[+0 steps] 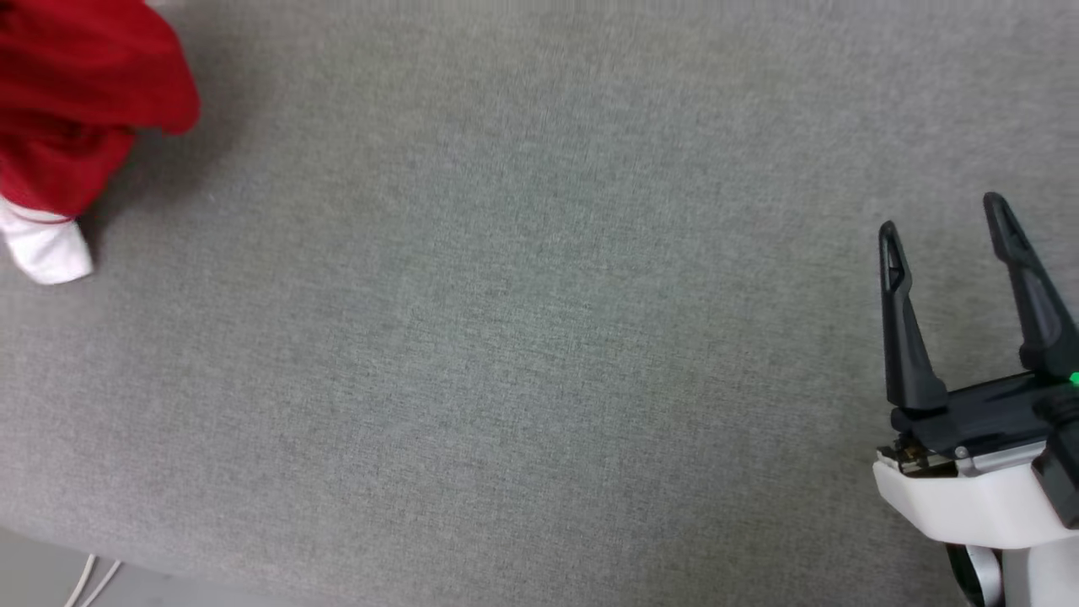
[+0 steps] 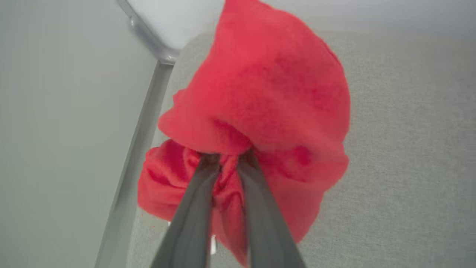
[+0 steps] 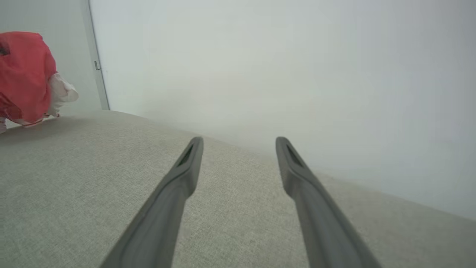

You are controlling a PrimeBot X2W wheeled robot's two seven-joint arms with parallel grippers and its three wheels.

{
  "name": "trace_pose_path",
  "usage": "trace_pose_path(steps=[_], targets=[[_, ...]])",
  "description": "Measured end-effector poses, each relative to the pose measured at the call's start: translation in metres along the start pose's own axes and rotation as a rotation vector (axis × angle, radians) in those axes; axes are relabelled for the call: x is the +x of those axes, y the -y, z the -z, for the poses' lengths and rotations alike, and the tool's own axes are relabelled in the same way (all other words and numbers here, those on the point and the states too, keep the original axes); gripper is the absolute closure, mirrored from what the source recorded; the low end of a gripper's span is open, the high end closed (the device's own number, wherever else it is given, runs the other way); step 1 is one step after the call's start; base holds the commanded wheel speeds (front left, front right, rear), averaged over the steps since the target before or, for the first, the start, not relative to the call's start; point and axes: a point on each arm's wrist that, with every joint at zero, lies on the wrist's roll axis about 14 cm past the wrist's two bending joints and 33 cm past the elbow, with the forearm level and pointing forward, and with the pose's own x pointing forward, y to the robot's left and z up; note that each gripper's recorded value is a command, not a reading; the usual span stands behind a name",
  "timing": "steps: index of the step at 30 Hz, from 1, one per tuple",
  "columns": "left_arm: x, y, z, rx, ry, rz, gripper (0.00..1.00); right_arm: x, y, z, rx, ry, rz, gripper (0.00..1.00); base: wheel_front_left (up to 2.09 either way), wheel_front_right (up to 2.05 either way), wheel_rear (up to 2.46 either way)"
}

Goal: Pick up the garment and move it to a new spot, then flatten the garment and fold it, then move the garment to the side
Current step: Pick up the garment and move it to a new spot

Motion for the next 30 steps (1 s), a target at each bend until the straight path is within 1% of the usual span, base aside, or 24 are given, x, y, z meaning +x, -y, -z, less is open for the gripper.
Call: trace_pose_path(steps=[2,3,6,11,12,15,21,25,30], targets=[[-0.012,0.007,-0.019,0.063,0.04,0.005,1.0,-0.002,0.0,-0.01,0.001,0.014,0.008,0.0,0.0,0.0,0.0],[-0.018,0.011,-0.03,0.076,0.068,0.017,1.0,-0.004,0.0,-0.014,-0.002,0.018,0.01,0.0,0.0,0.0,0.0],[-0.034,0.034,-0.059,0.13,0.14,0.065,1.0,-0.01,0.002,-0.026,-0.003,0.03,0.028,0.0,0.0,0.0,0.0],[-0.055,0.08,-0.093,0.236,0.221,0.15,1.0,-0.022,0.009,-0.042,-0.013,0.044,0.064,0.0,0.0,0.0,0.0],[-0.068,0.111,-0.112,0.299,0.274,0.207,1.0,-0.033,0.017,-0.05,-0.02,0.041,0.096,0.0,0.0,0.0,0.0],[-0.082,0.142,-0.129,0.358,0.327,0.262,1.0,-0.045,0.027,-0.058,-0.034,0.044,0.133,0.0,0.0,0.0,0.0],[-0.111,0.22,-0.147,0.491,0.418,0.41,1.0,-0.073,0.049,-0.075,-0.047,0.053,0.219,0.0,0.0,0.0,0.0],[-0.133,0.271,-0.152,0.575,0.478,0.515,1.0,-0.093,0.063,-0.082,-0.061,0.05,0.279,0.0,0.0,0.0,0.0],[-0.162,0.325,-0.151,0.668,0.552,0.639,1.0,-0.113,0.077,-0.089,-0.083,0.045,0.34,0.0,0.0,0.0,0.0]])
